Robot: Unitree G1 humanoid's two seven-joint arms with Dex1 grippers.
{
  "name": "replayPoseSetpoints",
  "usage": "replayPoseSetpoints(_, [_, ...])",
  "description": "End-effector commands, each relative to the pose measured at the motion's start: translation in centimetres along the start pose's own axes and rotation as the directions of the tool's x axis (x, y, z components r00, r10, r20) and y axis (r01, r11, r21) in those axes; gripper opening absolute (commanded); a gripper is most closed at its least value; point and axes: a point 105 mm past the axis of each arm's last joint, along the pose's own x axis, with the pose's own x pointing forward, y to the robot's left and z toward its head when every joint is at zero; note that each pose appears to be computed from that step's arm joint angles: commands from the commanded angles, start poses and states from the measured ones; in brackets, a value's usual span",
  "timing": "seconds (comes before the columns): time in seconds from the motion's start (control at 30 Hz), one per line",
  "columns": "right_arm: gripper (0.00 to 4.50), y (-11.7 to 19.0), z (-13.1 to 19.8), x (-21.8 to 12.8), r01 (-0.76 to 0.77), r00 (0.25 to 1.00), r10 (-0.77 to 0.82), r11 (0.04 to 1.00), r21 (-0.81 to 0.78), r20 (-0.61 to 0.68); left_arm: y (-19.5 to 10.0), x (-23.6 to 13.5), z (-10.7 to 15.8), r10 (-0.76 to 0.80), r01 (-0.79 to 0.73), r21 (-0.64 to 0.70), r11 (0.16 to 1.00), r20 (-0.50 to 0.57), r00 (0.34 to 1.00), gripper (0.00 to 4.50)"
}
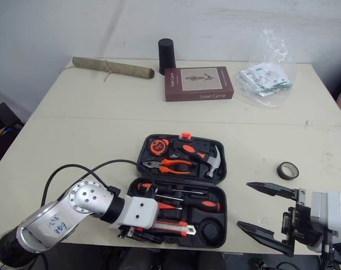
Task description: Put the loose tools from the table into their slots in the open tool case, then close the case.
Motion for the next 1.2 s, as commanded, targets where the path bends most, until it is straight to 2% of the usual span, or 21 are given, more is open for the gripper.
replayPoseSetpoints(0.03, [4.5, 0.2, 0.4, 0.0, -0.021, 1.0, 0.021, 1.0, -0.016, 0.006, 0.1, -1.0, 1.7, 0.012, -0.019, 0.059, 0.998, 0.115, 0.993, 3.74])
replayPoseSetpoints(0.13, [4.5, 0.3, 0.1, -0.2, -0.022, 1.0, 0.022, 1.0, -0.008, 0.008, -0.4, -2.1, 1.7, -0.003, -0.014, 0.106, 0.994, 0.164, 0.987, 3.74])
replayPoseSetpoints(0.27, [4.5, 0.3, -0.2, -0.3, -0.019, 1.0, 0.019, 1.0, -0.003, 0.01, -0.3, -3.7, 1.3, 0.052, -0.072, 0.065, 0.995, 0.264, 0.963, 3.74])
replayPoseSetpoints(0.4, [4.5, 0.3, -0.4, -0.4, -0.017, 1.0, 0.017, 1.0, 0.004, 0.01, -0.7, -4.6, -0.3, 0.082, -0.082, -0.013, 0.997, 0.323, 0.943, 2.57])
replayPoseSetpoints(0.57, [4.5, 0.4, -0.8, -0.5, -0.012, 1.0, 0.012, 1.0, 0.011, 0.003, -1.7, -3.5, -1.4, 0.086, -0.064, -0.073, 0.995, 0.351, 0.932, 0.21])
replayPoseSetpoints(0.6, [4.5, 0.4, -0.9, -0.6, -0.01, 1.0, 0.01, 1.0, 0.012, 0.0, -1.8, -3.2, -1.5, 0.087, -0.062, -0.08, 0.995, 0.355, 0.931, 0.04])
replayPoseSetpoints(0.8, [4.5, 0.5, -1.4, -1.1, -0.001, 1.0, 0.001, 1.0, 0.021, -0.017, -2.5, -1.4, -1.8, 0.061, -0.026, -0.102, 0.994, 0.354, 0.933, 0.04])
replayPoseSetpoints(0.9, [4.5, 0.6, -1.6, -1.3, 0.0, 1.0, 0.001, 1.0, 0.023, -0.02, -2.6, -0.7, -2.5, 0.058, -0.024, -0.11, 0.994, 0.316, 0.947, 0.04])
replayPoseSetpoints(1.2, [4.5, 0.7, -1.7, -1.6, -0.001, 1.0, 0.001, 1.0, 0.02, -0.018, -1.9, 0.1, -3.1, 0.115, -0.062, -0.18, 0.982, 0.303, 0.946, 0.04])
